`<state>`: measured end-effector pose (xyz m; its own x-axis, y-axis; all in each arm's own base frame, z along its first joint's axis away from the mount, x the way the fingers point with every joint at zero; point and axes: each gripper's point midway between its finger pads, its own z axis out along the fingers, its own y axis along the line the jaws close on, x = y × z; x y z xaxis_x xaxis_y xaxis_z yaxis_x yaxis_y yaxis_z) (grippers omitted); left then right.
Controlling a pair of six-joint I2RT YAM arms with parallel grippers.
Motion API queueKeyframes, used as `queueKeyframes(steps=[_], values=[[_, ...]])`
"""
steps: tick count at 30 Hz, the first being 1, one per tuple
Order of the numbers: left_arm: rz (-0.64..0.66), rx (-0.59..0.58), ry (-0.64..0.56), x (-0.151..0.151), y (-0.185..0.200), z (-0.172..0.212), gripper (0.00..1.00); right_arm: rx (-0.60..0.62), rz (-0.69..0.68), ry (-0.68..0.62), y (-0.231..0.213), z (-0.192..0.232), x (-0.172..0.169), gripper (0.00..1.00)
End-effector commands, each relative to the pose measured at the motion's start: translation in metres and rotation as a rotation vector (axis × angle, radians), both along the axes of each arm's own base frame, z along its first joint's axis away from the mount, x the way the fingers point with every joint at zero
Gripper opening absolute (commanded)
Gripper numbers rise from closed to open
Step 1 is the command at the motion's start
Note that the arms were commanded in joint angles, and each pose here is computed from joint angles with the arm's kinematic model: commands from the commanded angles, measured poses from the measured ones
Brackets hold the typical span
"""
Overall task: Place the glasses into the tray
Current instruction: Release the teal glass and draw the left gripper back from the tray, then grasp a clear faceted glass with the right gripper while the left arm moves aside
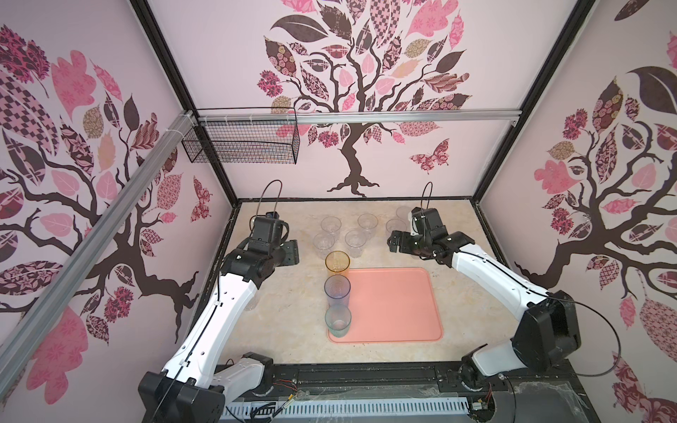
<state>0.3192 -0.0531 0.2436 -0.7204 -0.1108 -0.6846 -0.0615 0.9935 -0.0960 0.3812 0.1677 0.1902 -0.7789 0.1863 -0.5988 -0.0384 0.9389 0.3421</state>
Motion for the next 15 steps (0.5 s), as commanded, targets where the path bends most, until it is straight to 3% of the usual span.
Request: queueKeyframes(steps=[1, 9, 15], values=[[0.013, -0.117, -0.026, 0.023, -0.002, -0.013, 0.75, -0.041, -0.059, 0.039, -0.017, -0.003, 0.003, 1.00], [0.019, -0.177, -0.011, 0.039, -0.009, -0.036, 0.74, -0.083, -0.186, 0.056, -0.048, -0.010, 0.009, 0.99], [0.039, -0.212, -0.019, 0.048, -0.012, -0.045, 0.74, -0.076, -0.192, 0.047, -0.042, -0.001, 0.030, 0.98]])
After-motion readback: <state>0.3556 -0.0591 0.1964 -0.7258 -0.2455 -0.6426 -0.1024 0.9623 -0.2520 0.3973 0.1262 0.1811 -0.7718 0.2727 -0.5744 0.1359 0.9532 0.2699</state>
